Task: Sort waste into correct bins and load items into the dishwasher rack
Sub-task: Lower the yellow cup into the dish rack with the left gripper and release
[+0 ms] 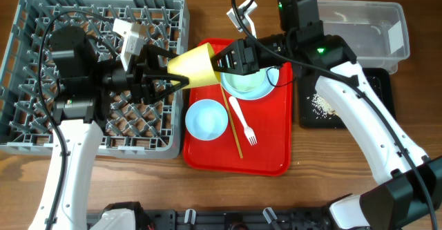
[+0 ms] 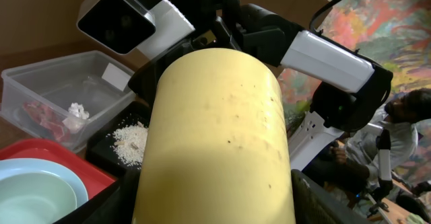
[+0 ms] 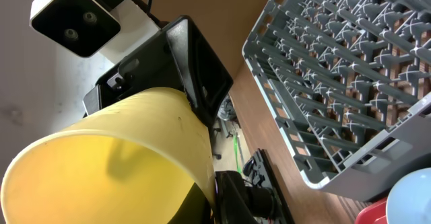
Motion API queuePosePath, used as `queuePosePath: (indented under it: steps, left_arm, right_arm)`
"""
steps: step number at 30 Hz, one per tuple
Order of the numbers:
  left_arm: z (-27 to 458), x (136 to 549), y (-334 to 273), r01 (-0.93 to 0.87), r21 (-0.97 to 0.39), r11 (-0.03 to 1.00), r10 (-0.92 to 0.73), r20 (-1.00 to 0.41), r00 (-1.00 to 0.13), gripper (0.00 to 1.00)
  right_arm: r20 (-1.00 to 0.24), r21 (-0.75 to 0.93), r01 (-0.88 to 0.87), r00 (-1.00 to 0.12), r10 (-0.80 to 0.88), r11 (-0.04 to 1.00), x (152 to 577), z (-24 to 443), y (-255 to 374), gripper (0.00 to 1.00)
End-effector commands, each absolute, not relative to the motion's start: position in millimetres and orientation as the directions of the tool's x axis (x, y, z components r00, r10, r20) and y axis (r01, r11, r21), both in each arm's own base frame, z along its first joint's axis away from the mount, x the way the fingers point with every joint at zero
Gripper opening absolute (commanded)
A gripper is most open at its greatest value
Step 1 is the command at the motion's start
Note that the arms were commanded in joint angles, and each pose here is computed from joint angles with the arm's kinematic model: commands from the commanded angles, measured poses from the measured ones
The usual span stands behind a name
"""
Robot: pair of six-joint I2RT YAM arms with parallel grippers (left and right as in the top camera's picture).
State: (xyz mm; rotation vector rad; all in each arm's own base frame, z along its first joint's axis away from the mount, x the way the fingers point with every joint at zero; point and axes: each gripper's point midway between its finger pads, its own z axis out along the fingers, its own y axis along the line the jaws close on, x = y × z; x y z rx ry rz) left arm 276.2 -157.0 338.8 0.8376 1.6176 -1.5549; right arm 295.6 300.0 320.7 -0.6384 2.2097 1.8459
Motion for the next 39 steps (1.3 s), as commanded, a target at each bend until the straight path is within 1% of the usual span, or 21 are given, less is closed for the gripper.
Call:
queuePosePath:
  steps: [1,10,16,17,19,23,25,26,27,28,30,32,34,36,38,39]
  left_arm:
    - [343,276,-155,0.857,-0.513,0.049,-0.03,-0.858,-0.512,0.61]
    - [343,276,-155,0.857,-0.513,0.05,-0.031,-0.858,-0.512,0.56]
    - [342,278,-155,0.855,-0.515,0.064,-0.034,-0.857,-0.514,0.51]
    - [341,281,-155,0.854,-0.515,0.078,-0.038,-0.857,-0.514,0.49]
    - [334,293,-153,0.826,-0.542,0.154,-0.06,-0.84,-0.54,0.49]
    - [310,320,-143,0.71,-0.616,0.34,-0.117,-0.777,-0.618,0.5]
    - [301,329,-137,0.66,-0.632,0.406,-0.139,-0.756,-0.64,0.49]
    - [296,333,-132,0.633,-0.637,0.44,-0.152,-0.748,-0.647,0.48]
    - [291,339,-125,0.601,-0.64,0.48,-0.168,-0.739,-0.653,0.46]
    - [289,341,-122,0.585,-0.64,0.497,-0.177,-0.735,-0.654,0.45]
    - [280,349,-109,0.525,-0.642,0.559,-0.205,-0.72,-0.663,0.42]
    - [264,358,-91,0.416,-0.638,0.648,-0.244,-0.691,-0.681,0.41]
    - [243,364,-68,0.269,-0.614,0.742,-0.288,-0.654,-0.7,0.41]
    - [223,364,-42,0.082,-0.572,0.816,-0.354,-0.607,-0.712,0.38]
    - [212,356,-21,-0.065,-0.516,0.854,-0.401,-0.574,-0.714,0.37]
    - [210,352,-15,-0.106,-0.495,0.862,-0.413,-0.566,-0.714,0.35]
  right_arm:
    - [-0.404,0.894,-0.433,-0.89,-0.212,0.118,294,319,301,0.05]
    - [-0.404,0.894,-0.433,-0.89,-0.212,0.118,294,319,301,0.06]
    - [-0.404,0.893,-0.434,-0.89,-0.211,0.118,294,319,301,0.2]
    - [-0.404,0.893,-0.433,-0.891,-0.209,0.12,295,319,301,0.2]
    - [-0.403,0.894,-0.431,-0.893,-0.201,0.124,298,319,298,0.24]
    - [-0.396,0.895,-0.42,-0.903,-0.167,0.151,308,317,287,0.35]
    - [-0.383,0.893,-0.403,-0.914,-0.132,0.199,318,311,280,0.38]
    - [-0.369,0.889,-0.382,-0.924,-0.1,0.253,326,304,274,0.41]
    - [-0.347,0.873,-0.342,-0.937,-0.051,0.346,338,289,264,0.43]
    - [-0.33,0.858,-0.309,-0.944,-0.02,0.409,344,279,258,0.44]
    - [-0.296,0.782,-0.205,-0.953,0.062,0.589,358,248,236,0.45]
    - [-0.285,0.685,-0.119,-0.952,0.114,0.719,364,223,214,0.45]
    - [-0.299,0.611,-0.104,-0.948,0.107,0.785,364,211,200,0.46]
    - [-0.299,0.566,-0.096,-0.949,0.096,0.819,362,205,192,0.47]
    - [-0.309,0.518,-0.096,-0.948,0.082,0.85,361,201,184,0.48]
    - [-0.314,0.498,-0.095,-0.946,0.077,0.862,361,200,180,0.48]
